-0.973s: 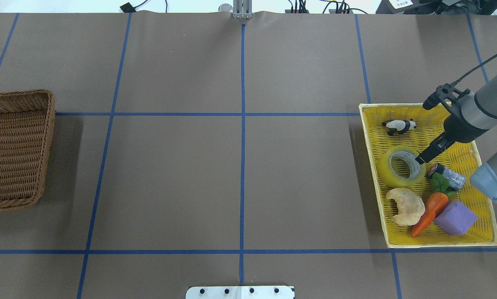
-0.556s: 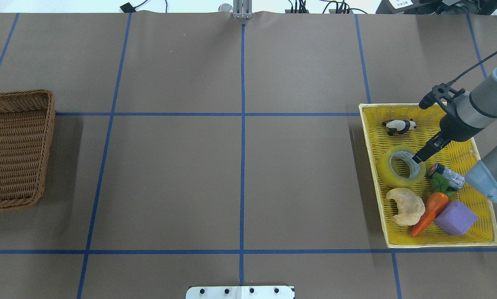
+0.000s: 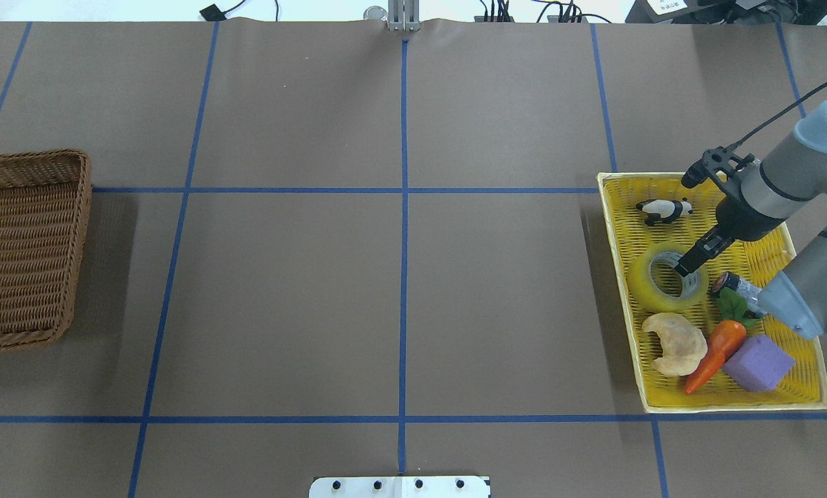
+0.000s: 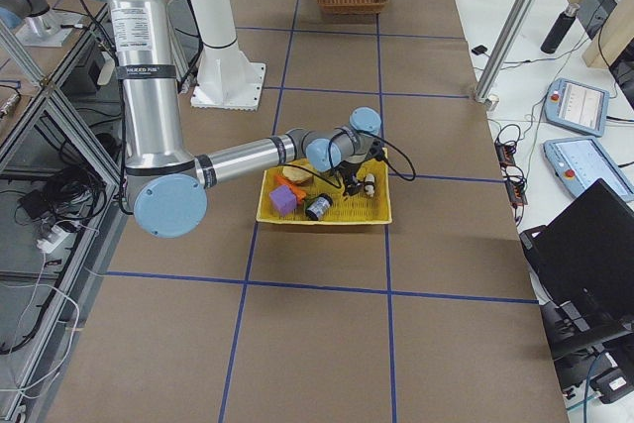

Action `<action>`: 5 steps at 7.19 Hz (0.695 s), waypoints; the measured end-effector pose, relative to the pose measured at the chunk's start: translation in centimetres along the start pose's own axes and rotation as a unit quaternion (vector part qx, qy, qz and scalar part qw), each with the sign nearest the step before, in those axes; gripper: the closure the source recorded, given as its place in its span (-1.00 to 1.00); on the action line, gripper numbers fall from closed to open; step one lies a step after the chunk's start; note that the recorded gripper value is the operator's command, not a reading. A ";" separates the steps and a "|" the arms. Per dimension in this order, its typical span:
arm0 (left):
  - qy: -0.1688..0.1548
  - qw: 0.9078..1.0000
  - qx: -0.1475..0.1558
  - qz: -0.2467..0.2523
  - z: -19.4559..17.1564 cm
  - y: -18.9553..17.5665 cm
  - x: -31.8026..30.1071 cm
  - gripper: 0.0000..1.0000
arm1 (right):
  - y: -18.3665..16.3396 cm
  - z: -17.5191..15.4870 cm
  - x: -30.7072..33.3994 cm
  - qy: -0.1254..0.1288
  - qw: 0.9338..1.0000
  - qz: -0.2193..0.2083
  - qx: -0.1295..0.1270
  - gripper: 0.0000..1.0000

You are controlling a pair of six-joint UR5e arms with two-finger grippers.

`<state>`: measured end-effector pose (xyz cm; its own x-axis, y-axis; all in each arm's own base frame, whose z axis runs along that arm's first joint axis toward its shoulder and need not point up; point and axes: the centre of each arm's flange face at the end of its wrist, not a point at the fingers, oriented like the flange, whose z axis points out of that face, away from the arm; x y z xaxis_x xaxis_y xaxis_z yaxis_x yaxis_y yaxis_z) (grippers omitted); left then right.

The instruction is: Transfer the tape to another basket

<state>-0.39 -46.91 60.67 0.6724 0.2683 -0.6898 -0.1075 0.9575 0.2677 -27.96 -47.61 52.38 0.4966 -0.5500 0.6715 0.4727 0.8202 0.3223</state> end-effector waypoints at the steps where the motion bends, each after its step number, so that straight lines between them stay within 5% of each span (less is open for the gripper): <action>1: 0.000 1.000 0.000 0.000 0.0 0.0 0.0 -0.96 | -0.3 0.2 -0.5 -0.002 1.000 0.005 -0.001 1.00; 5: 0.010 1.000 0.001 -0.002 -0.1 0.0 0.3 -0.96 | -1.0 -2.3 -1.9 -0.010 1.000 -0.001 0.020 1.00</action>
<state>-0.27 -46.86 60.44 0.6586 0.2673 -0.7034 -0.1045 0.9582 0.2663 -27.72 -47.74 49.30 0.4816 -0.5486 0.6835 0.4435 0.8252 0.3498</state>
